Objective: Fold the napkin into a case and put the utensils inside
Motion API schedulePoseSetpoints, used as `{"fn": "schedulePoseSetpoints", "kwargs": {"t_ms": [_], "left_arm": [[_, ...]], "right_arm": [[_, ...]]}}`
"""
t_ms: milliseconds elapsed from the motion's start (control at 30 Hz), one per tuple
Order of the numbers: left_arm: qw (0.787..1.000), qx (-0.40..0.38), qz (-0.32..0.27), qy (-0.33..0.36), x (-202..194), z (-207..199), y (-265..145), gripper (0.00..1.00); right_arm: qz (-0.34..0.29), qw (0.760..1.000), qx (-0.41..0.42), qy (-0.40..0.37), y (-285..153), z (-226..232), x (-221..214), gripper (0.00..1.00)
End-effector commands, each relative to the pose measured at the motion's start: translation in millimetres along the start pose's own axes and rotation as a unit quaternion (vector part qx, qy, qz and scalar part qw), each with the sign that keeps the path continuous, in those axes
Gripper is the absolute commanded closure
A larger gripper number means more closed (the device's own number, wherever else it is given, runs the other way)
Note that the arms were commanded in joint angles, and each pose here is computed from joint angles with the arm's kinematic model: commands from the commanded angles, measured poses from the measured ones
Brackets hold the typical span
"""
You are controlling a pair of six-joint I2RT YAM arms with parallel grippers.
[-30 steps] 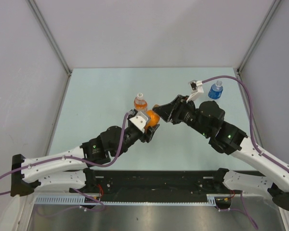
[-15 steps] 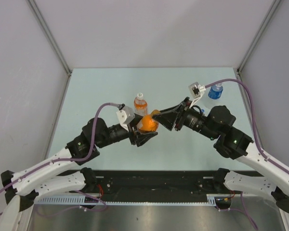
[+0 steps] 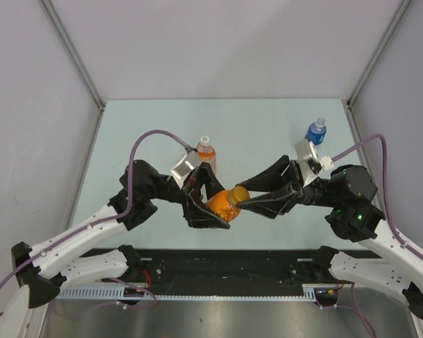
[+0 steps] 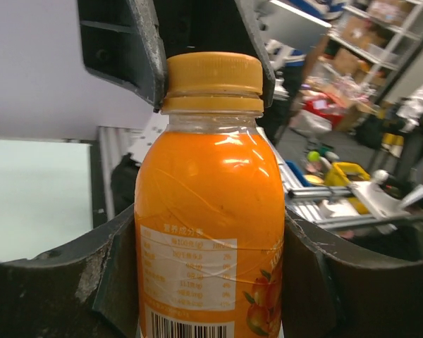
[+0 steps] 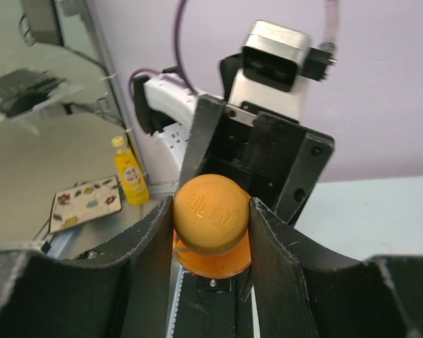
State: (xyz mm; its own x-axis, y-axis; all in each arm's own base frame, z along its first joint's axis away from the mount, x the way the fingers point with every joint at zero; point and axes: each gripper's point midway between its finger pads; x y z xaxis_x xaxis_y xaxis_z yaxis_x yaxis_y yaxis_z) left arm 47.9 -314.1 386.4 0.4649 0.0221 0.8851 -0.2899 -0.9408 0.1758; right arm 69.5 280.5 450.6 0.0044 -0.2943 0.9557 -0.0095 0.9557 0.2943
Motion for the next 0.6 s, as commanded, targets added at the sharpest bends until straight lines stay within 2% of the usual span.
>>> {"fn": "schedulePoseSetpoints", "kwargs": {"t_ms": [0, 233, 433, 467, 500, 567], "left_arm": [[0.992, -0.12, 0.028, 0.021, 4, -46, -2, 1.0], [0.984, -0.179, 0.015, 0.015, 10, -57, 0, 1.0], [0.969, -0.246, -0.001, -0.005, 14, -74, -5, 1.0], [0.968, -0.249, 0.005, -0.031, 13, -69, -3, 1.0], [0.965, -0.262, -0.001, -0.013, 13, -74, -6, 1.0], [0.964, -0.263, 0.003, -0.022, 12, -71, -4, 1.0]], "right_arm": [[0.027, 0.994, 0.101, -0.01, -4, 29, -15, 1.0], [0.052, 0.981, 0.185, -0.011, -11, 51, -25, 1.0], [0.07, 0.972, 0.223, -0.018, -17, 58, -33, 1.0], [0.074, 0.971, 0.226, -0.018, -18, 58, -35, 1.0], [0.076, 0.969, 0.232, -0.02, -20, 60, -35, 1.0], [0.085, 0.968, 0.236, -0.019, -22, 61, -39, 1.0]]}}
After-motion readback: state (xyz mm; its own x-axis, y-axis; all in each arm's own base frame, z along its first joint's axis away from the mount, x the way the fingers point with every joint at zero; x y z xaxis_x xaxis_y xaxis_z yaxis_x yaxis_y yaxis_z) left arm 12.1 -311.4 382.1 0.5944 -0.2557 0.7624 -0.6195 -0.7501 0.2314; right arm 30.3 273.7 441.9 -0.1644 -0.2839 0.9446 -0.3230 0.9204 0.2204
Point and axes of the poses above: each gripper's point midway between its finger pads, its own y axis out along the fingers, its own z axis along the line the jaws close on, x = y × z, and after that the axes turned 7 degrees about -y, right-handed
